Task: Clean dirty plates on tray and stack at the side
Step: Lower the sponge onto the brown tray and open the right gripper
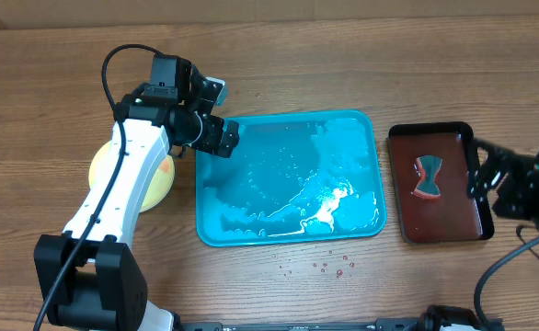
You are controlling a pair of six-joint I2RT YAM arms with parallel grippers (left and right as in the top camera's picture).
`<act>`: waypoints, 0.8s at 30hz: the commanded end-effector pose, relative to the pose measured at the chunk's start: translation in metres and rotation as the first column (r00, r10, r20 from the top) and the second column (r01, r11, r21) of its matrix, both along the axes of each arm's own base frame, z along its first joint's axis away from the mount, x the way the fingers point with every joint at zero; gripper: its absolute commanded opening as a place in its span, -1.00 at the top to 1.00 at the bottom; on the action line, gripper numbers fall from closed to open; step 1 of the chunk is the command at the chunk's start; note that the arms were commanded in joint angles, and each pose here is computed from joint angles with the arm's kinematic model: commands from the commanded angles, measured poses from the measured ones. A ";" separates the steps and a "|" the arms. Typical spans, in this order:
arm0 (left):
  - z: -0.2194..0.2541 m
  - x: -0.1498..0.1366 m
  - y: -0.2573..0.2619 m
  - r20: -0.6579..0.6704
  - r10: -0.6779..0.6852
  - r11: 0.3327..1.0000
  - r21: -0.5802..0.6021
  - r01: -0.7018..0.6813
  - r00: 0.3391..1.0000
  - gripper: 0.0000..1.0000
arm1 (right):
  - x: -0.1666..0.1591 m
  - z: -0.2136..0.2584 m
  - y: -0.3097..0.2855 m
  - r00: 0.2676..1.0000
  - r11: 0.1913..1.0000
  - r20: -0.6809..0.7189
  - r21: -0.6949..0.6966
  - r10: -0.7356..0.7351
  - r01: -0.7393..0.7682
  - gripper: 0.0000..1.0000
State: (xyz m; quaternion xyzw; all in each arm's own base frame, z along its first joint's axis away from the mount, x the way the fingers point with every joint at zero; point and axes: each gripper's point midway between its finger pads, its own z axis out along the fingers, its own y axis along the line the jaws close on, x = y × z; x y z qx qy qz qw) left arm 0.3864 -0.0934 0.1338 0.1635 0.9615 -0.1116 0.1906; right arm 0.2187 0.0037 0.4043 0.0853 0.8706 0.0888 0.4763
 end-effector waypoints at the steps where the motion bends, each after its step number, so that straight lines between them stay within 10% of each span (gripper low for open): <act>1: 0.015 0.004 -0.001 0.047 -0.014 1.000 0.002 0.014 0.999 -0.99 | 0.012 -0.005 -0.005 0.997 0.999 0.075 -0.026 -0.017 0.019 -1.00; 24: 0.015 0.004 -0.001 0.047 -0.014 1.000 0.002 0.014 0.999 -1.00 | 0.024 -0.183 0.017 0.776 0.995 0.625 -0.094 0.086 -0.035 -1.00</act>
